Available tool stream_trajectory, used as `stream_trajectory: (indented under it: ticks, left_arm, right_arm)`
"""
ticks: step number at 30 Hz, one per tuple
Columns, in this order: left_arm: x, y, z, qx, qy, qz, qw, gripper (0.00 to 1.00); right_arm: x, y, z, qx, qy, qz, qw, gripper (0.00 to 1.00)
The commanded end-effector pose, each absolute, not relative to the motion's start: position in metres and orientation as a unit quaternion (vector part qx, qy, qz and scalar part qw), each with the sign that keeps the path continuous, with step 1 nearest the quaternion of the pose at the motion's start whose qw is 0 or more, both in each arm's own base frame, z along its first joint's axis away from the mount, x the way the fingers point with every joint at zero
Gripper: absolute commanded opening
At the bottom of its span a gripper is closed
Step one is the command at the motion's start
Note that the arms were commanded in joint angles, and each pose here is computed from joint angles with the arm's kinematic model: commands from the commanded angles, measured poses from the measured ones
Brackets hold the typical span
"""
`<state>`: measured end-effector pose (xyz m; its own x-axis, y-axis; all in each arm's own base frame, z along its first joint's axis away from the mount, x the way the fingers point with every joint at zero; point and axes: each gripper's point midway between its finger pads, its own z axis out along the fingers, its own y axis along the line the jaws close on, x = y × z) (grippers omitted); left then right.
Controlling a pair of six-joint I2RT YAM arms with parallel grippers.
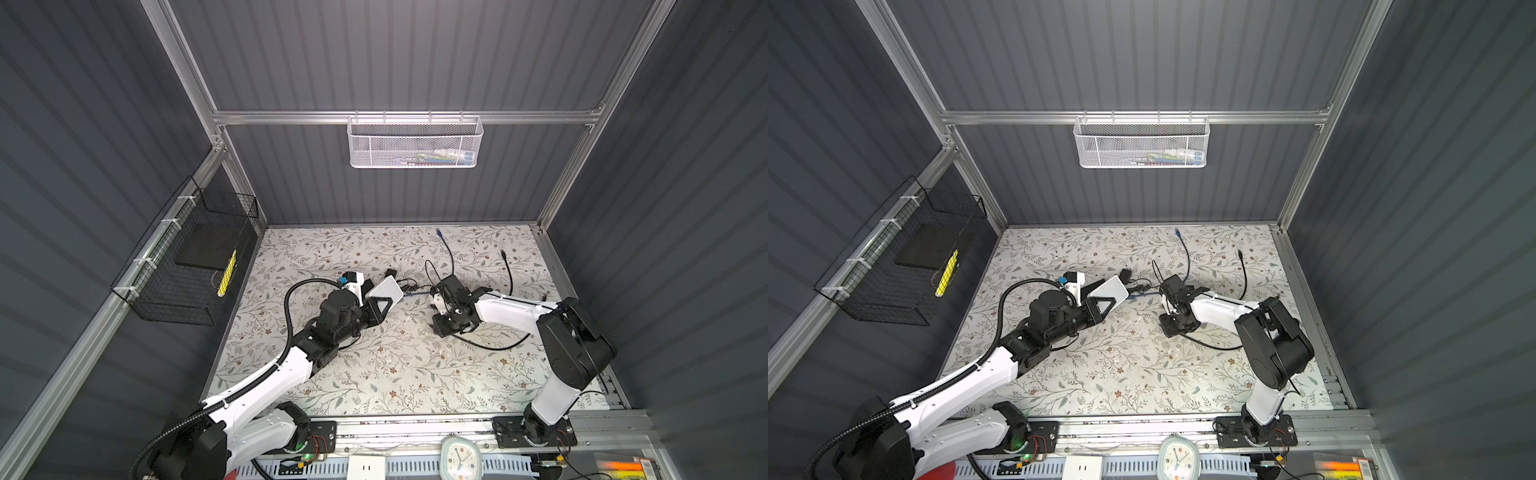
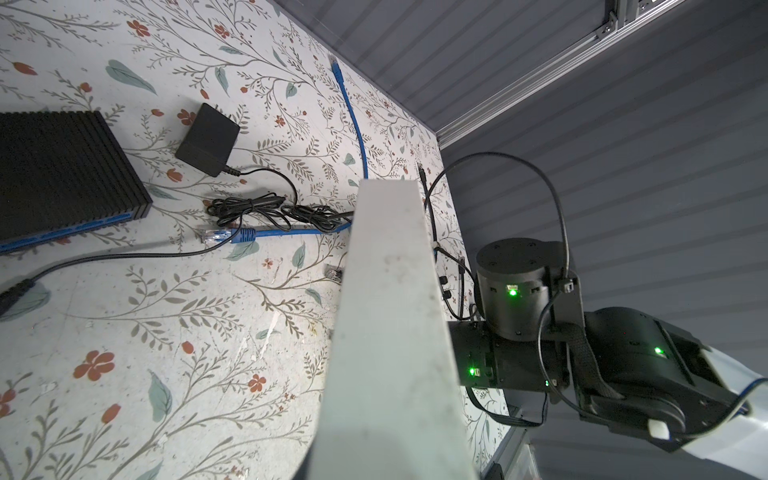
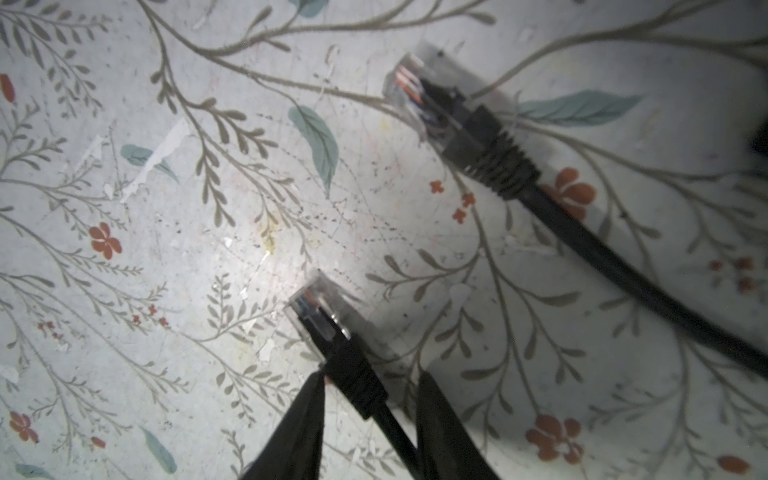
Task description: Insert the plug into the switch port
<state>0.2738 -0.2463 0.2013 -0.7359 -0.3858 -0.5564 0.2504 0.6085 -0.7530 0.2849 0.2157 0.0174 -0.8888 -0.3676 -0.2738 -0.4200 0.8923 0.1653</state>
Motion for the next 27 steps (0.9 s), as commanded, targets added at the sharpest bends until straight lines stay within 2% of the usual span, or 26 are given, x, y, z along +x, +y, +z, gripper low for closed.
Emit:
stream_trajectory:
  ticks: [1, 7, 19, 27]
  left_arm:
    - [0.278, -0.248, 0.226, -0.028, 0.798, -0.458, 0.391, 0.00]
    - [0.277, -0.249, 0.222, -0.028, 0.799, -0.461, 0.386, 0.00]
    - [0.277, -0.248, 0.222, -0.028, 0.799, -0.459, 0.388, 0.00]
    - [0.276, -0.245, 0.224, -0.030, 0.799, -0.456, 0.391, 0.00]
  right_arm:
    - [0.278, 0.218, 0.009, -0.219, 0.964, 0.111, 0.099, 0.36]
    - [0.278, 0.221, 0.005, -0.227, 0.962, 0.116, 0.095, 0.36]
    - [0.280, 0.231, 0.008, -0.251, 0.954, 0.137, 0.093, 0.09]
    - [0.288, 0.244, 0.036, -0.285, 0.929, 0.200, 0.124, 0.02]
